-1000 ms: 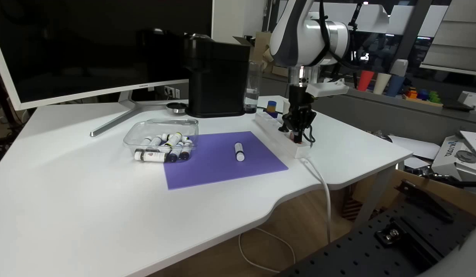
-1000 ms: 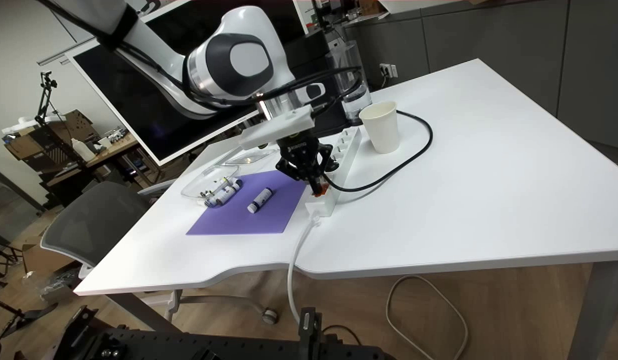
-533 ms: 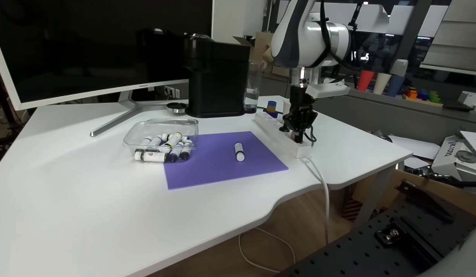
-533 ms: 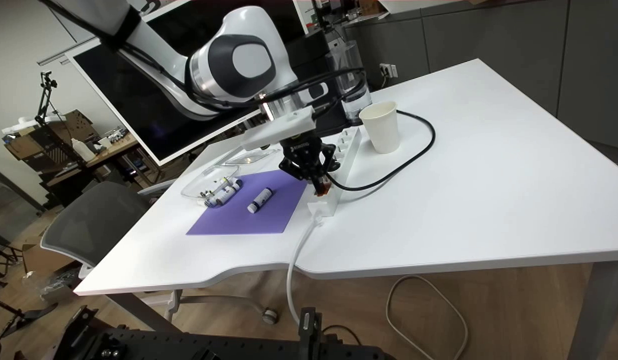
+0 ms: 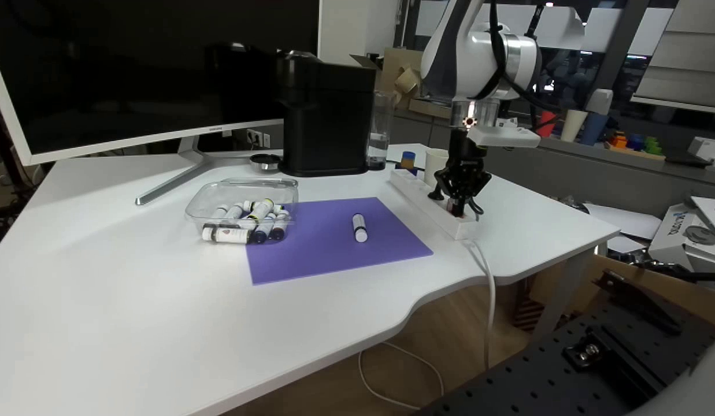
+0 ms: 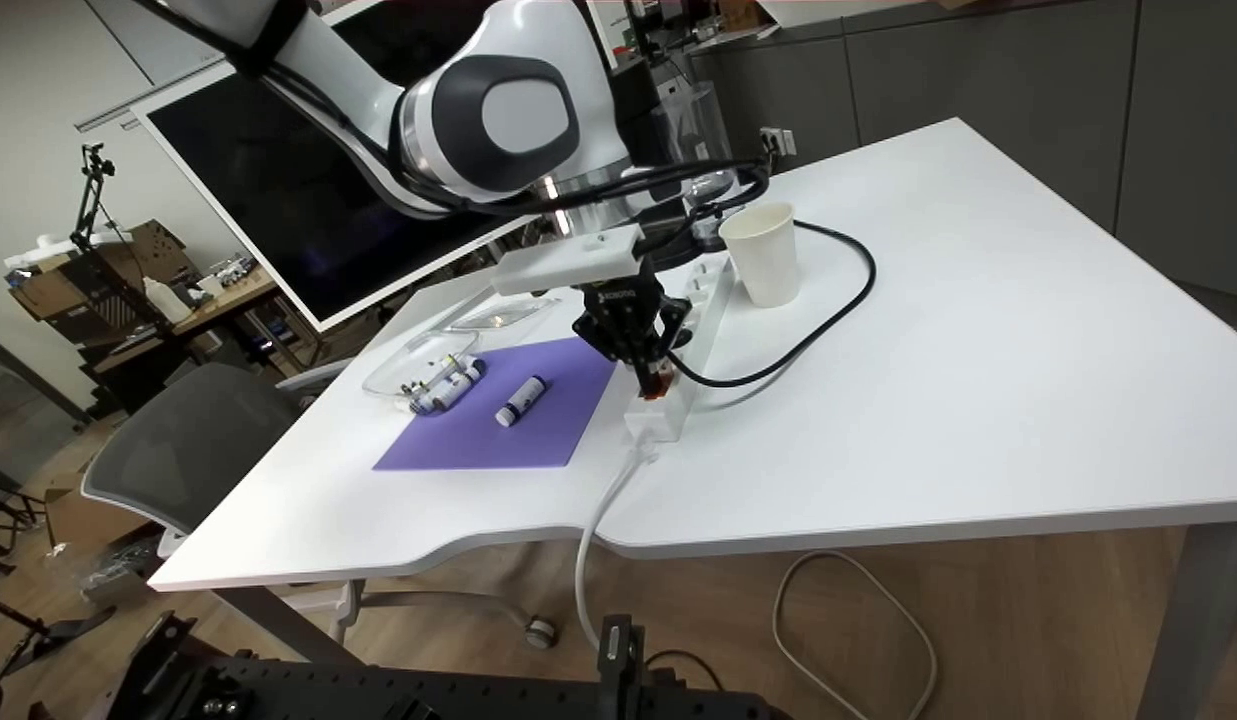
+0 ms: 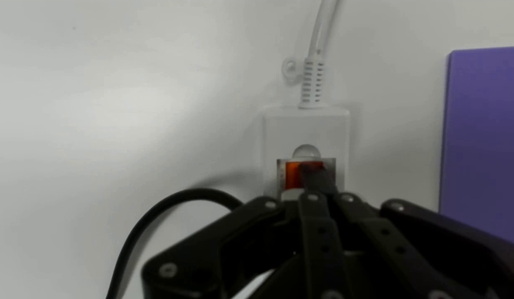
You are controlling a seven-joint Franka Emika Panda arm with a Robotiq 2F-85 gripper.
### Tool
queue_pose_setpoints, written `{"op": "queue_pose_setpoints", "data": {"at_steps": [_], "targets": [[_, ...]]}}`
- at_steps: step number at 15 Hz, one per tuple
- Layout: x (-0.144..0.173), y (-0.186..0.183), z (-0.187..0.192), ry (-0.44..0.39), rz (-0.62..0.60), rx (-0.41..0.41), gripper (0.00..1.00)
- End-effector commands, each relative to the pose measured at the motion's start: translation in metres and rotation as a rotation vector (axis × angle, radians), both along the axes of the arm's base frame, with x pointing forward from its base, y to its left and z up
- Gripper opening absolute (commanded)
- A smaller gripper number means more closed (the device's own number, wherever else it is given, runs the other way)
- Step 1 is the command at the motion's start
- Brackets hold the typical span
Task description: Turn on the big switch on the adapter
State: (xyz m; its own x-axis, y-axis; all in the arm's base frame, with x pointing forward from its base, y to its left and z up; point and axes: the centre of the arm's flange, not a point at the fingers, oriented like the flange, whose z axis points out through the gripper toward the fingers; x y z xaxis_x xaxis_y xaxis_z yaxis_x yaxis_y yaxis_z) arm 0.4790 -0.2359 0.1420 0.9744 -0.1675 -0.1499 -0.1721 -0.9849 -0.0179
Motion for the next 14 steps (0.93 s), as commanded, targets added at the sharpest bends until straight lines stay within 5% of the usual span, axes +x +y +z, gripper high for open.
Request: {"op": "queue_pose_setpoints", "data": {"at_steps": [1,10,14], "targets": [[-0.007,-0.022,-0.023,0.038,-0.065,0.062,0.0],[-0.036,-0.078,-0.049,-0.044,-0.049,0.347,0.0],[-0.036,-0.082,-0.019,-0.062,0.001,0.395,0.0]]}}
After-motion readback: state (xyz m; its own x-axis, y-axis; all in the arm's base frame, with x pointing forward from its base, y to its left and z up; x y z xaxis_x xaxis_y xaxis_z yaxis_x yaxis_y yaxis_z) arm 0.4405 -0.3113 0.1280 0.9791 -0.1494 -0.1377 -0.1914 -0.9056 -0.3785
